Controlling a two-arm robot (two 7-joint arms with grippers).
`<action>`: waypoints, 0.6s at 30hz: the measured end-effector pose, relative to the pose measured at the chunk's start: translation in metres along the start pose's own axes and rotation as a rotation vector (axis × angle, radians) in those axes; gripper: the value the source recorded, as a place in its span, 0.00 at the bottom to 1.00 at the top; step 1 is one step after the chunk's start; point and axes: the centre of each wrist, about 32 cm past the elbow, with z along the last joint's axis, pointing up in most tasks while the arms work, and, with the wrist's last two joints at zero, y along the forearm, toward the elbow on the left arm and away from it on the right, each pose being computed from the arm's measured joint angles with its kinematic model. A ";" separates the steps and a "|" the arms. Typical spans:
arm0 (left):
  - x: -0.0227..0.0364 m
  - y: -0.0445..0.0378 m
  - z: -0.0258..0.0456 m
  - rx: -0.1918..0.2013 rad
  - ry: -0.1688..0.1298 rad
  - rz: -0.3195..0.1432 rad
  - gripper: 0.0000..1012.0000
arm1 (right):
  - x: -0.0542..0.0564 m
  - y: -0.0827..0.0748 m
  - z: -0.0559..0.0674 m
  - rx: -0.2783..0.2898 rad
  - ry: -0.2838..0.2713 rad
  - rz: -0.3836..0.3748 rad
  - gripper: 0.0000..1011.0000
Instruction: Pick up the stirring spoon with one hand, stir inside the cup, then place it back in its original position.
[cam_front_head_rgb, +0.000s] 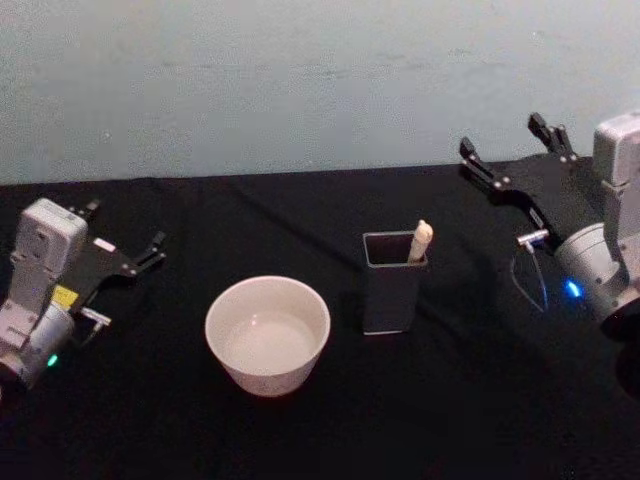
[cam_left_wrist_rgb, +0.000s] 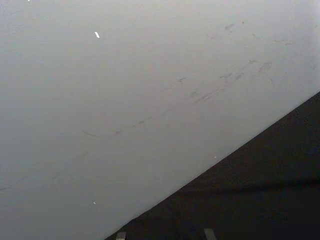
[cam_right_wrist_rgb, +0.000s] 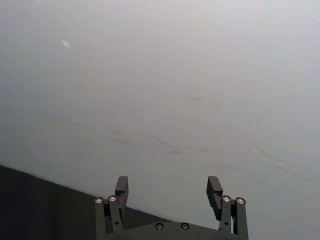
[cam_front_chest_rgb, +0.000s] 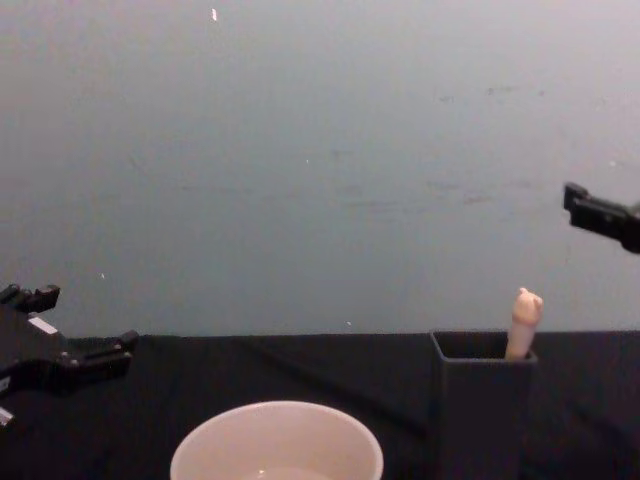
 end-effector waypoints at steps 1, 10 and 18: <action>0.0000 0.0000 0.0000 0.000 0.000 0.000 0.99 | -0.001 0.000 -0.005 -0.018 -0.021 -0.036 0.99; 0.0000 0.0000 0.0000 0.000 0.000 0.000 0.99 | -0.008 -0.010 -0.039 -0.127 -0.121 -0.108 0.99; 0.0000 0.0000 0.0000 0.000 0.000 0.000 0.99 | -0.011 -0.017 -0.057 -0.238 -0.120 -0.097 0.99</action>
